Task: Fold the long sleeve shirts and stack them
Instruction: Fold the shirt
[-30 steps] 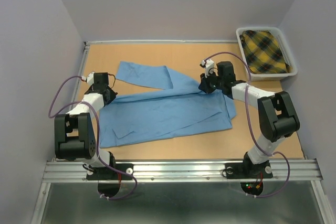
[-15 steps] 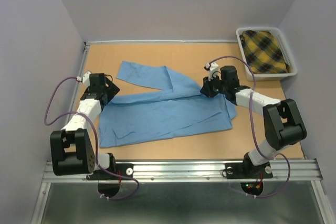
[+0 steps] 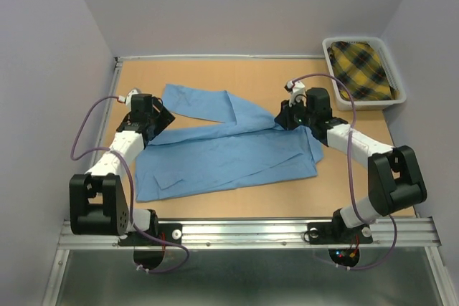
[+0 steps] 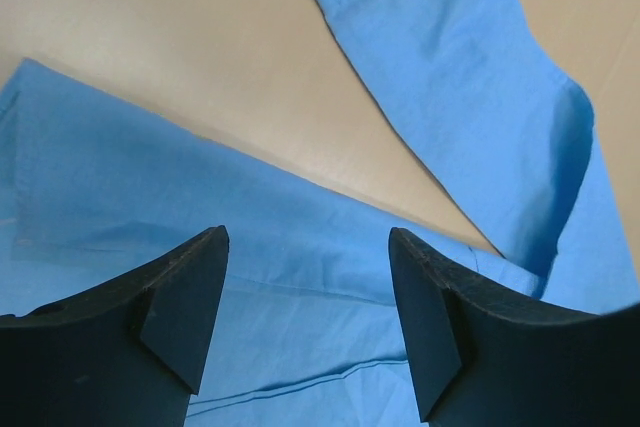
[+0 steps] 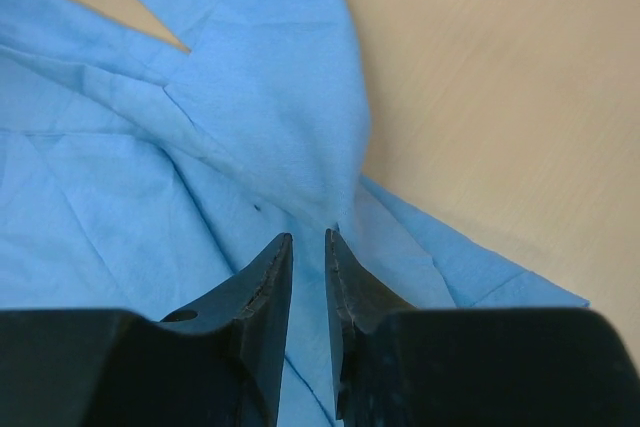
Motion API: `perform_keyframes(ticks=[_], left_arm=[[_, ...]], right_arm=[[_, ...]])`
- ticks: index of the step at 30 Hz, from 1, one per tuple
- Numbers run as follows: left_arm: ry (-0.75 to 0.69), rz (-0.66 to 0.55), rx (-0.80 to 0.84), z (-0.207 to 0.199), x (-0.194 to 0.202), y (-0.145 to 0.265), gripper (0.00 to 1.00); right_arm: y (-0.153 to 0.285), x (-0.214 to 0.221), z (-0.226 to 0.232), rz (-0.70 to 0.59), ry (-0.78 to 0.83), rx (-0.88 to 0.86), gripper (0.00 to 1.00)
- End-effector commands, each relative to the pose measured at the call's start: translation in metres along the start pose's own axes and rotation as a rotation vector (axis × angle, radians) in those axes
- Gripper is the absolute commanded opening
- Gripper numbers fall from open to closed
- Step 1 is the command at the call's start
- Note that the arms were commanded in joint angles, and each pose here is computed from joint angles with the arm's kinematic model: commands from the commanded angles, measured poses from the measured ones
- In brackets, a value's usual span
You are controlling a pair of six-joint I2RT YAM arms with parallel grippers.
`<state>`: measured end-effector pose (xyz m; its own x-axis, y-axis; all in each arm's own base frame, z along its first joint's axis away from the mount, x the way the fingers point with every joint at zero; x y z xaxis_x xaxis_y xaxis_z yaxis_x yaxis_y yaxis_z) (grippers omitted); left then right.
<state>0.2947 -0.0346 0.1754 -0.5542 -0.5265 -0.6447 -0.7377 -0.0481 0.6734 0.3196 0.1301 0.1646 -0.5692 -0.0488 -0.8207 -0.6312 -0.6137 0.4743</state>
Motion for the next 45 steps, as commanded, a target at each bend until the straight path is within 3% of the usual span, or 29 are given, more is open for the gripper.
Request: perform_keyframes(ticks=[1,5,8,10,21,29,41,45], left_arm=[[0.016,0.050,-0.008,0.005,0.015,-0.015,0.75],[0.033,0.081,-0.012,0.014,0.033,-0.016,0.73],[0.025,0.054,-0.003,0.015,0.033,-0.012,0.73],[0.015,0.043,-0.007,0.017,0.033,-0.013,0.73],[0.010,0.102,-0.037,0.024,0.048,-0.028,0.73],[0.016,0.110,-0.039,0.025,0.052,-0.033,0.73],[0.013,0.119,-0.051,0.028,0.055,-0.036,0.73],[0.015,0.120,-0.066,0.030,0.055,-0.037,0.73]], right_arm=[[0.009,-0.018,0.000,-0.113,-0.091,0.100,0.26],[0.024,-0.033,-0.004,-0.235,-0.287,0.272,0.27],[0.039,-0.036,-0.012,-0.326,-0.462,0.391,0.35],[0.044,-0.033,-0.016,-0.329,-0.571,0.407,0.46],[0.044,0.009,-0.037,-0.191,-0.899,0.446,0.46],[0.032,0.023,-0.052,-0.114,-0.961,0.428,0.45],[0.008,0.020,-0.065,-0.126,-0.987,0.349,0.40],[0.002,0.017,-0.070,-0.146,-0.990,0.330,0.34]])
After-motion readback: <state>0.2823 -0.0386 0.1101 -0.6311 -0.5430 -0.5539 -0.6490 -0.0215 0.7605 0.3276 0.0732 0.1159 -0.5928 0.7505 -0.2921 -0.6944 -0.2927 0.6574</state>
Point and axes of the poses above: each gripper's point midway between its finger pads, its own y axis back along the fingers, its own z axis along the line the jaws close on, x = y × z, the point moved 9 cm from there along y, back along the fingers, and after that the axes turned 9 degrees about -y, right-handed, at the moved point
